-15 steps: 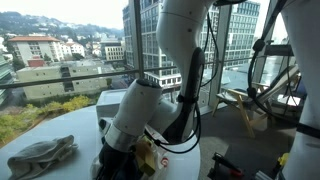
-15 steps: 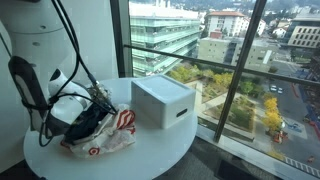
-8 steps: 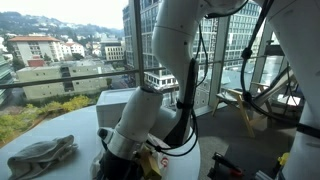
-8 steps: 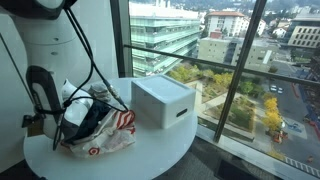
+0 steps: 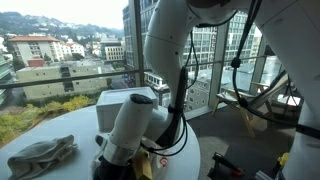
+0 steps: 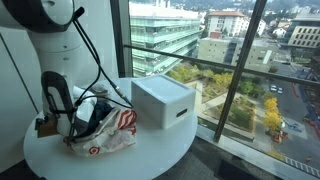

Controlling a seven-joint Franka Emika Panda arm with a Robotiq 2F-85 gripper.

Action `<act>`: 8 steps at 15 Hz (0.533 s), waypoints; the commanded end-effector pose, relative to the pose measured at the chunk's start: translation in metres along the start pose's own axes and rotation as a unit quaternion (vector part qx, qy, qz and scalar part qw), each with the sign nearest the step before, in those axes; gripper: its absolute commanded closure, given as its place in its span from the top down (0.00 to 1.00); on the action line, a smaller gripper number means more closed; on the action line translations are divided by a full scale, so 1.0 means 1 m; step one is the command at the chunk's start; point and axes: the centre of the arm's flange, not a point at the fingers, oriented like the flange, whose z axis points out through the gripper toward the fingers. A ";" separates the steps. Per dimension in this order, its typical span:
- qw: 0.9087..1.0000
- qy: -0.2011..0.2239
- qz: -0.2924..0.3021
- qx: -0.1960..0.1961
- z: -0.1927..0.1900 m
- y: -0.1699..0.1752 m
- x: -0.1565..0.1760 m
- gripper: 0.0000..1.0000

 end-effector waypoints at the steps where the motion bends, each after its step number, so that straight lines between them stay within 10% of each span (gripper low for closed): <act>1: 0.995 0.003 -0.012 -0.101 -0.010 0.008 0.028 1.00; 8: 0.971 -0.032 -0.003 -0.236 -0.036 0.001 0.044 1.00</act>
